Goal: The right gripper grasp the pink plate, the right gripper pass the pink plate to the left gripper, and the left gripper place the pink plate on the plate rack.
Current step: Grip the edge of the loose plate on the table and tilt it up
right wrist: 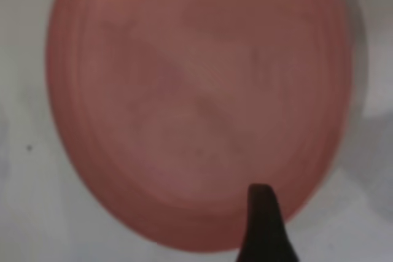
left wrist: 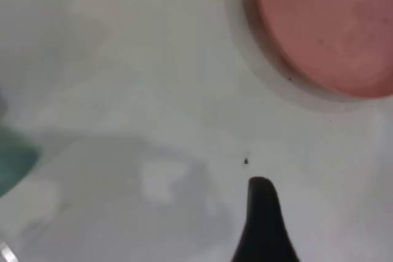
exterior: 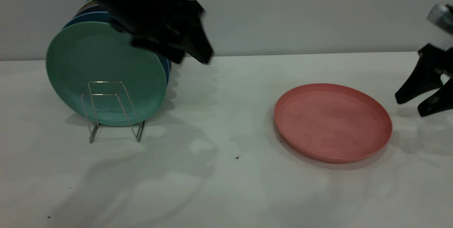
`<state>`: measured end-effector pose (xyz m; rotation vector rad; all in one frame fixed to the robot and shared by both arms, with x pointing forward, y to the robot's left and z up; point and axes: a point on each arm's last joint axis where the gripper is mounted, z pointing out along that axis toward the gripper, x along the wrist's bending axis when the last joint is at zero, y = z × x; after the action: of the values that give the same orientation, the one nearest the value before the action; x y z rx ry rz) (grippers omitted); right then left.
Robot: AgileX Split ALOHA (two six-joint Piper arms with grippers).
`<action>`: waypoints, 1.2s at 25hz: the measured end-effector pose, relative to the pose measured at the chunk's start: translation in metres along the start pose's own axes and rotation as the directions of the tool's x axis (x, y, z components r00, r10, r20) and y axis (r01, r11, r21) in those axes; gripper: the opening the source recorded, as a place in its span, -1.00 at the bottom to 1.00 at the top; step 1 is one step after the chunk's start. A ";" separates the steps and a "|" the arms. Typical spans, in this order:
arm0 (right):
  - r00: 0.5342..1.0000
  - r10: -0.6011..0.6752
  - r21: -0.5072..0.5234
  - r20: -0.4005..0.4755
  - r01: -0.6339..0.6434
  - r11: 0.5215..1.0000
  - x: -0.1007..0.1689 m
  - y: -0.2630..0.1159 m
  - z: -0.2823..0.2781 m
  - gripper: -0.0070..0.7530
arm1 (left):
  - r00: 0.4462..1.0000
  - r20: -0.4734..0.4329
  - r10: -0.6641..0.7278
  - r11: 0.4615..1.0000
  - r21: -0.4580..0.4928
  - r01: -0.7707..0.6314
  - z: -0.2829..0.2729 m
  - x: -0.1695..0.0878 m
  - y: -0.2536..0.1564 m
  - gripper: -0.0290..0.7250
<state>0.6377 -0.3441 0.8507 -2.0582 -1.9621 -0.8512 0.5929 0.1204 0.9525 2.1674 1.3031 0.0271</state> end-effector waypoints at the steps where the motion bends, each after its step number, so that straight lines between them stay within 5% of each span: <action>1: 1.000 -0.002 0.008 -0.001 0.002 1.000 -0.004 0.000 0.005 0.44 | 1.000 0.006 0.005 1.000 0.013 -0.006 0.007 -0.003 -0.001 0.55; 9: 0.999 0.039 0.033 -0.038 -0.038 0.999 -0.025 0.004 0.043 0.43 | 1.000 0.018 0.023 0.999 0.033 -0.024 0.020 -0.012 -0.005 0.55; 17: 0.994 0.000 0.061 -0.106 0.007 0.998 -0.011 0.005 0.067 0.35 | 1.000 0.016 0.026 0.999 0.029 -0.026 0.020 -0.012 -0.004 0.55; 20: 0.993 -0.040 0.069 -0.108 0.047 0.996 0.000 0.004 0.076 0.02 | 1.000 0.012 0.026 0.999 0.023 -0.026 0.020 -0.012 -0.003 0.55; 24: 0.987 -0.100 0.067 -0.124 0.109 0.992 0.013 0.002 0.086 -0.80 | 1.000 0.008 0.026 1.000 0.017 -0.026 0.020 -0.011 -0.003 0.55; 30: 0.949 -0.185 -0.009 -0.257 0.189 0.982 0.029 0.007 0.082 -0.93 | 0.999 0.019 0.028 0.999 0.036 -0.029 0.019 -0.012 -0.005 0.55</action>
<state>0.6670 -0.2796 0.7997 -1.6726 -2.0308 -1.0767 0.5890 0.1025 0.9378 2.2117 1.2711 -0.0053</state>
